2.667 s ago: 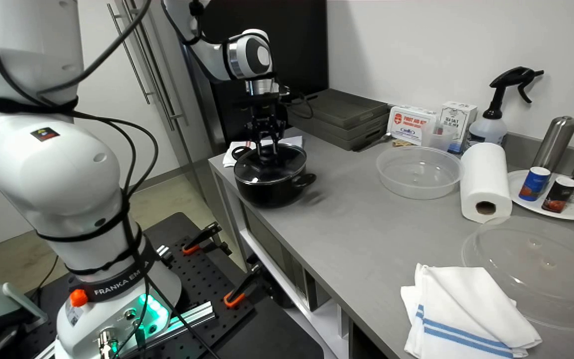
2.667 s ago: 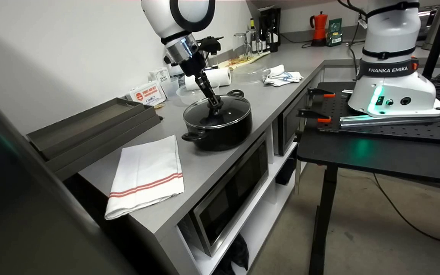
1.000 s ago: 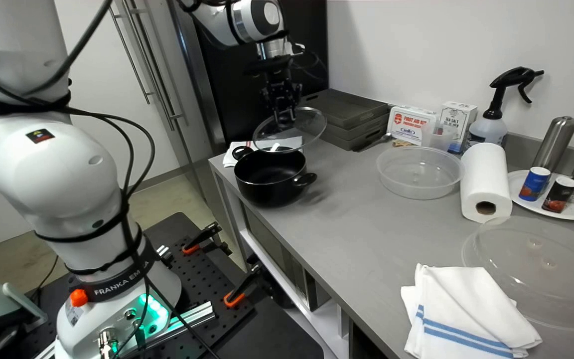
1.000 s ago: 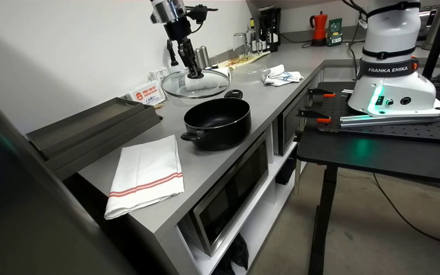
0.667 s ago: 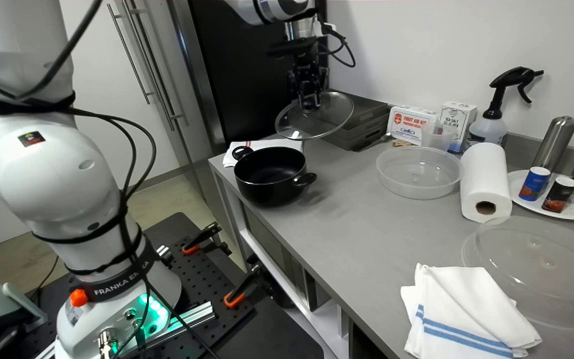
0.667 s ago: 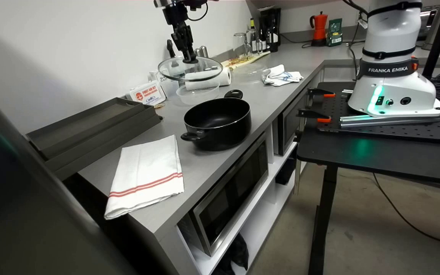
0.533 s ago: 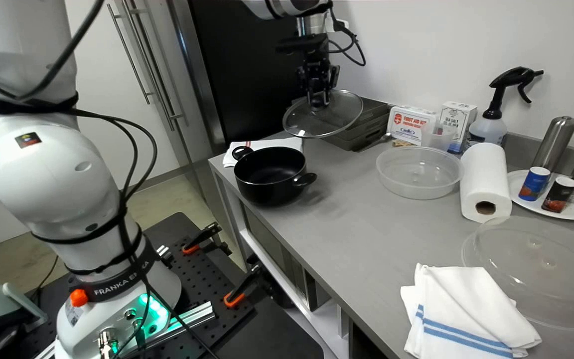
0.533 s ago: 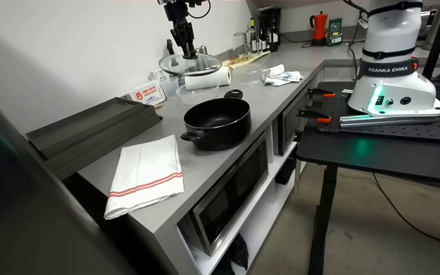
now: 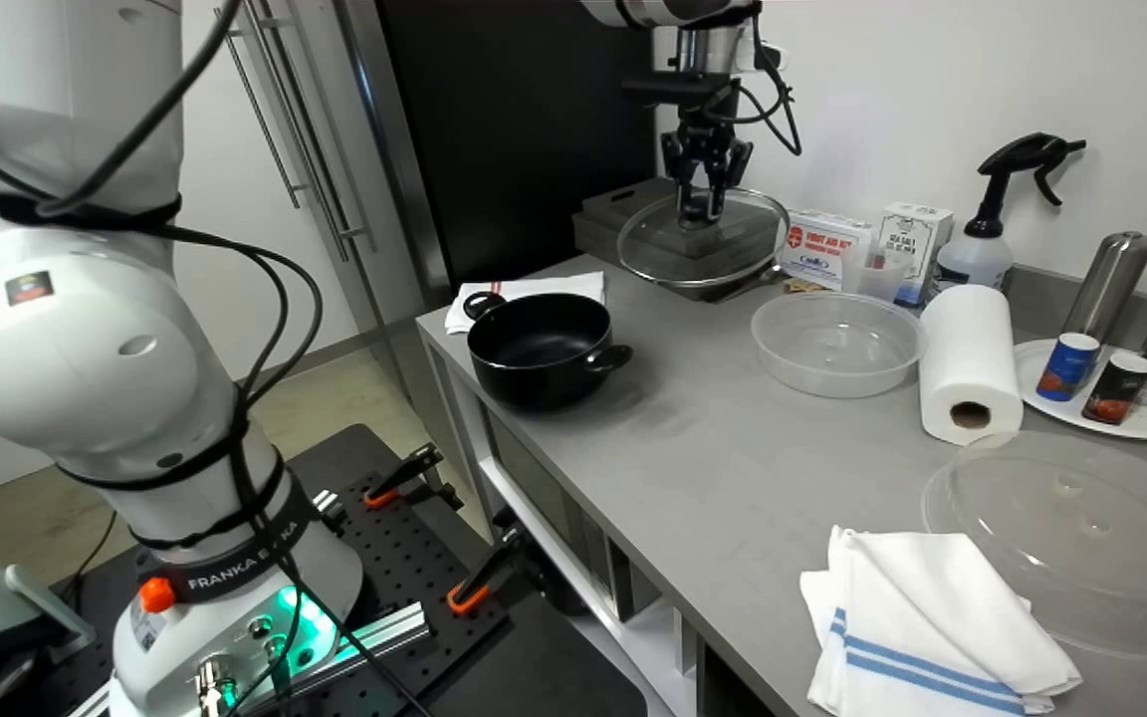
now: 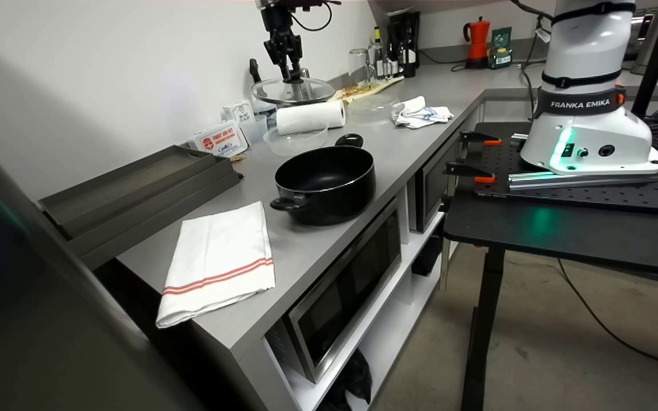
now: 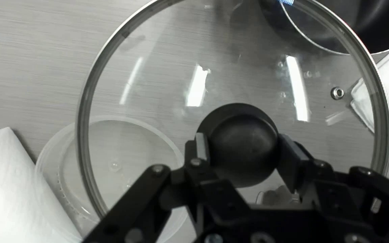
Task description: Remove the glass lid from the black pot and put it on the table
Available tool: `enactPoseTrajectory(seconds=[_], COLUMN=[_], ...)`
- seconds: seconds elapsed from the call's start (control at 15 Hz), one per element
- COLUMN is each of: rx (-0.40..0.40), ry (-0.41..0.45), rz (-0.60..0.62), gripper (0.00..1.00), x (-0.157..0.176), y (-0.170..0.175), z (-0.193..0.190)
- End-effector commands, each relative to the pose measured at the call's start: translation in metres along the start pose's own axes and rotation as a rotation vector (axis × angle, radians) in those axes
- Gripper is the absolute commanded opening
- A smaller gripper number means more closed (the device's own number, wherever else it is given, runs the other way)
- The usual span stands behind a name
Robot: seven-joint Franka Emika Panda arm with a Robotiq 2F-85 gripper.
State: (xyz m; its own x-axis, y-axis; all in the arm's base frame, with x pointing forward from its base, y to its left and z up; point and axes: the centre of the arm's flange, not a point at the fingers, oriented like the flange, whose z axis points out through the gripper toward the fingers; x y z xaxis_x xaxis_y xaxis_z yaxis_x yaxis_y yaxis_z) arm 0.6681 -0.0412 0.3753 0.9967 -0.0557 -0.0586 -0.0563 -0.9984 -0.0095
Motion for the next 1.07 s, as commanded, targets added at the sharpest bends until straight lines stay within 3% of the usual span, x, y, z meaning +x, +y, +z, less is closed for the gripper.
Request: enactPoseTrajectory(seconds=[0.0,0.47,1.0], rx=[0.058,0.189,0.285], ry=[-0.002,0.085,0.167], rz=[0.104,0.225,0.388], gripper=[0.26,0.26,0.26], x=[0.014,-0.021,-0.075], y=[0.037,0.115,0.173], z=[-0.006,0.014,0.06])
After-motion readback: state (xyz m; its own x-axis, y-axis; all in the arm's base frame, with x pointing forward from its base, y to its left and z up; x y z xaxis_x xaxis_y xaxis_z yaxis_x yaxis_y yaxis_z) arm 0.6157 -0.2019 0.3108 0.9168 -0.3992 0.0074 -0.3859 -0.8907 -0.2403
